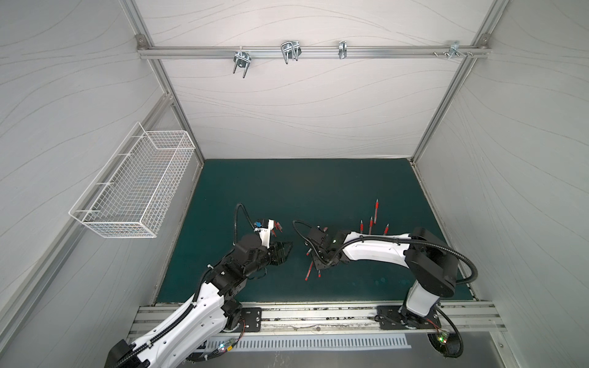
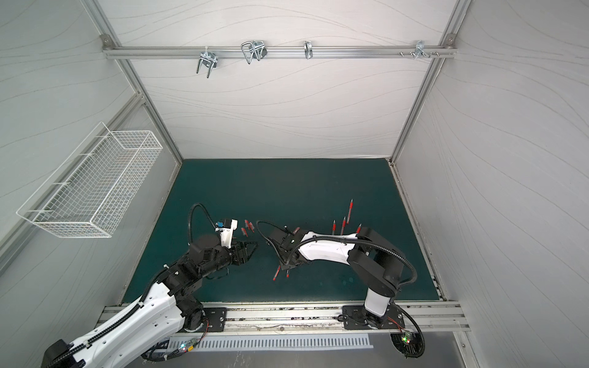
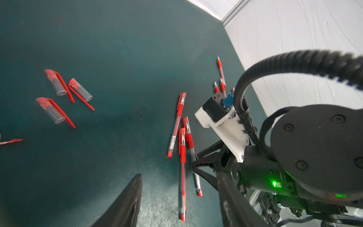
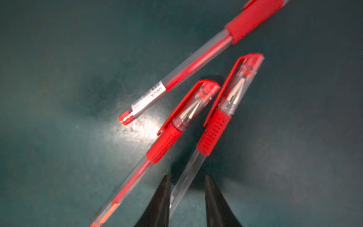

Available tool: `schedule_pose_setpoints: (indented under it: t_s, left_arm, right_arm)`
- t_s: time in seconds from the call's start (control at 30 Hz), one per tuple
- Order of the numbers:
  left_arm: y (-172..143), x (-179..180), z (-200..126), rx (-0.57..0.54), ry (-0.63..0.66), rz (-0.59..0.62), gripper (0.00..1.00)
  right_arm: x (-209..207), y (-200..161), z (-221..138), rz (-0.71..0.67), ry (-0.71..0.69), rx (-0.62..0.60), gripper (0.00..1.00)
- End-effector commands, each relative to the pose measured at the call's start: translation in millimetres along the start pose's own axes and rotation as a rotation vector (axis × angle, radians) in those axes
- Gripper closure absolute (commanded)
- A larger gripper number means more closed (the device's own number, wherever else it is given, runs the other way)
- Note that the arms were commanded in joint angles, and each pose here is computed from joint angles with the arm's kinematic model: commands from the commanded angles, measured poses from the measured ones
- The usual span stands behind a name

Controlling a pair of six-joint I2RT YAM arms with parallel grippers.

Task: Remove pen caps from pens
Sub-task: Pick up the pen from the bottom-center of the table.

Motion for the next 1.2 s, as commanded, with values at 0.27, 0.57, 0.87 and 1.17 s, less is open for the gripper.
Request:
schedule_pose_setpoints:
  t_s: [0.27, 0.57, 0.87, 1.17]
  left_arm:
    - [8, -5, -2, -0.030, -0.011, 0.024, 0.38]
    - [11, -5, -4, -0.049, -0.003, 0.016, 0.38]
    - [52, -32, 20, -0.113, -0.040, -0.063, 0.35]
    - [90, -88, 48, -0.049, -0.177, 0.015, 0.35]
  right_arm:
    - [-35, -7, 7, 0.074, -0.091, 0.027, 0.76]
    - [-78, -9, 8, 0.143, -0.121, 0.037, 0.88]
    - [-112, 23, -31, 0.205, -0.062, -0.074, 1.00]
    - [-105, 83, -99, 0.119, 0.166, -0.380, 1.00]
Point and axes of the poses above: each gripper's point midway between its finger pads, its own z axis out along the fingers, its own x axis along the line the jaws close on, y = z × x, the point moved 2 cm from there along -z, back along the fingers, and after that the axes turned 8 degrees about -z, right-handed, at the moved point
